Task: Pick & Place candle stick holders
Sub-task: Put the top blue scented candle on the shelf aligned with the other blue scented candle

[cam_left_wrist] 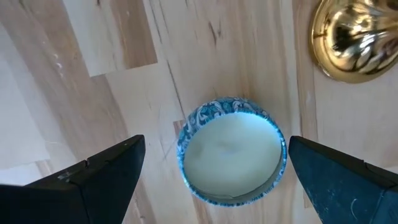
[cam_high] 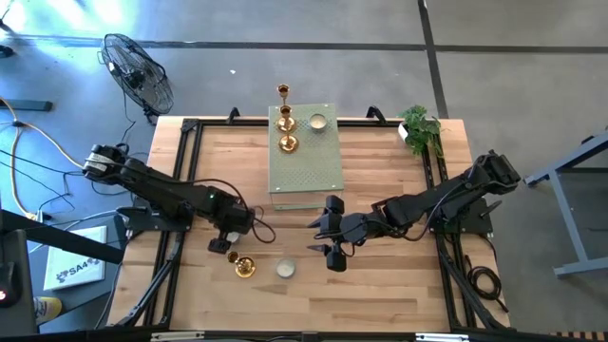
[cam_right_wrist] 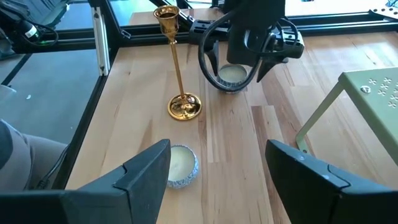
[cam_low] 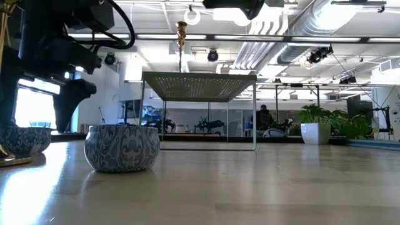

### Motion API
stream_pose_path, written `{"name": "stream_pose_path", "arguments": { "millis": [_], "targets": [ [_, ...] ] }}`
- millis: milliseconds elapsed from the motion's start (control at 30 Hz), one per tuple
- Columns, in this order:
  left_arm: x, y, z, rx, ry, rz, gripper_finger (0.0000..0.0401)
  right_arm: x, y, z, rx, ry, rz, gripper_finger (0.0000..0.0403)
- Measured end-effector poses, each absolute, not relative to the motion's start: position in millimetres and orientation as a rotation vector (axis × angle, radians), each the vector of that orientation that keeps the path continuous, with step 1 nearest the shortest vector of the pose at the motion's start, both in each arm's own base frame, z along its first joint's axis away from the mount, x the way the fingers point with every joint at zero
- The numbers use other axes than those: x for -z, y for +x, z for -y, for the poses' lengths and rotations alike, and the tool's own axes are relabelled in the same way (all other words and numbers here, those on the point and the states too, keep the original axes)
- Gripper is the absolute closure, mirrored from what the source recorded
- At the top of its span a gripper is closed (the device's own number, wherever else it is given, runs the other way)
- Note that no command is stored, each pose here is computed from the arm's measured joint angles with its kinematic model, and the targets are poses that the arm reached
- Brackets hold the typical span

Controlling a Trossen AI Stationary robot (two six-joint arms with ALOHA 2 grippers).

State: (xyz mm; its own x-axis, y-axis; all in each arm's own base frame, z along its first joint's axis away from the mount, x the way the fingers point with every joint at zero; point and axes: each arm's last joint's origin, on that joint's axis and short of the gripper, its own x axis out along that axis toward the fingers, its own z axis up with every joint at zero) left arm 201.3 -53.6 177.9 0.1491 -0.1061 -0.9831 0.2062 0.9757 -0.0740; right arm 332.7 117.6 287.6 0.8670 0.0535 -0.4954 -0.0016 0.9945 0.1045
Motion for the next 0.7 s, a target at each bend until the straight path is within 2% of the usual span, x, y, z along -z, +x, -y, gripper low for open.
{"name": "stream_pose_path", "arguments": {
  "millis": [700],
  "targets": [
    [-149, 200, 55, 0.285, 0.032, -1.426, 0.0011, -288, 333, -118, -0.03, 0.103, -0.517, 0.0144]
  ]
}}
